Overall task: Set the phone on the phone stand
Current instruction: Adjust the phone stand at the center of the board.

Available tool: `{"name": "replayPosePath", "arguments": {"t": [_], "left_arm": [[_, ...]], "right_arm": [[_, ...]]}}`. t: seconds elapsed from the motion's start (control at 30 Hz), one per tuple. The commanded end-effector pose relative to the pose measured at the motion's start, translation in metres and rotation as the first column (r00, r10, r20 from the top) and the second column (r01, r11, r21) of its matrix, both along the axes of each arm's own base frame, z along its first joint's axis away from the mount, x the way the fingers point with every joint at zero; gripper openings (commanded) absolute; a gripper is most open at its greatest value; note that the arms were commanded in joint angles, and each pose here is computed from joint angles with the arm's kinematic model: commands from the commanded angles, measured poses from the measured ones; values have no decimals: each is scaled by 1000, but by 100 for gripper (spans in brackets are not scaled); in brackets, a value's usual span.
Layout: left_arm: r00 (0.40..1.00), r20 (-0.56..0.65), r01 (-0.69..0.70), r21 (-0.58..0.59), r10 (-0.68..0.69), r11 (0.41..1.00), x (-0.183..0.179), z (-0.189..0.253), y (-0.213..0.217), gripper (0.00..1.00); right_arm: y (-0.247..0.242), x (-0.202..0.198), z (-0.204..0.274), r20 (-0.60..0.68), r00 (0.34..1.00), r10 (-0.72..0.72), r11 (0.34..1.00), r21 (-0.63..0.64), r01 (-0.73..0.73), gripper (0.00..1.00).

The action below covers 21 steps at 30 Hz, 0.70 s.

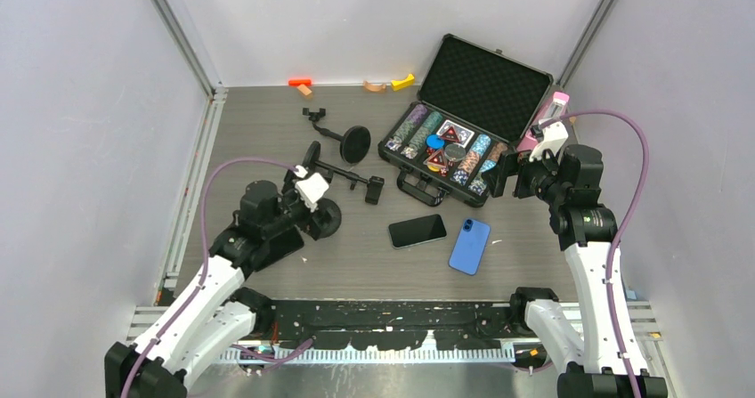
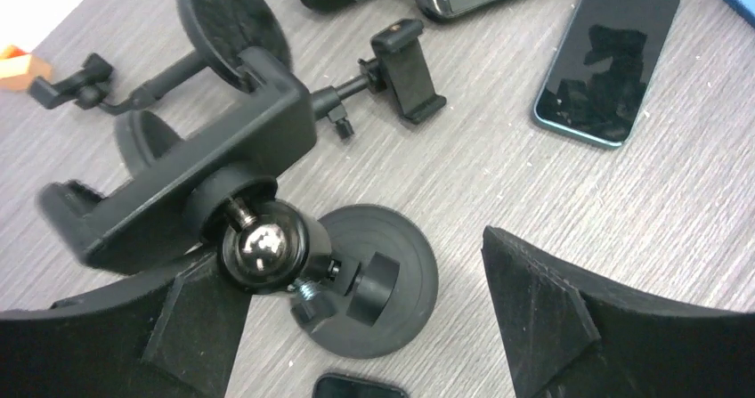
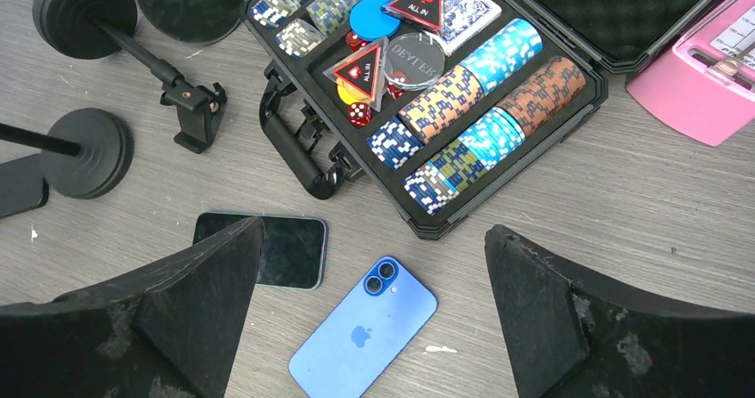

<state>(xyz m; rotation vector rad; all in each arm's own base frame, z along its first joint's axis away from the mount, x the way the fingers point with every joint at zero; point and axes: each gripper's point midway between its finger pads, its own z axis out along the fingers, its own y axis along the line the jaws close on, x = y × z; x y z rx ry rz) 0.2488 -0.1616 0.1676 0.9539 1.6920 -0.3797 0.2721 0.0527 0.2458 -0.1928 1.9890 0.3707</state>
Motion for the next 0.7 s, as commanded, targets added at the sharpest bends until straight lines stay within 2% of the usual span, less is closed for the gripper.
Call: {"name": "replayPosePath", "arguments": {"t": [0.0, 0.23, 0.37, 0.67], "left_arm": [[996, 9, -88, 47, 88, 995, -1, 26, 20, 98], [983, 28, -184, 69, 182, 981, -5, 50, 40, 100], [980, -10, -198, 51, 198, 979, -2, 59, 37, 100], [973, -93, -208, 41, 211, 977, 17, 52, 25, 80]], "right_arm": [[0, 3, 7, 34, 999, 10, 1000, -5, -9, 100], [0, 4, 7, 32, 999, 9, 1000, -4, -9, 100], [-1, 5, 5, 27, 1000, 4, 1000, -9, -4, 100], [-2, 6, 3, 22, 1000, -1, 1000, -14, 1, 100]]}}
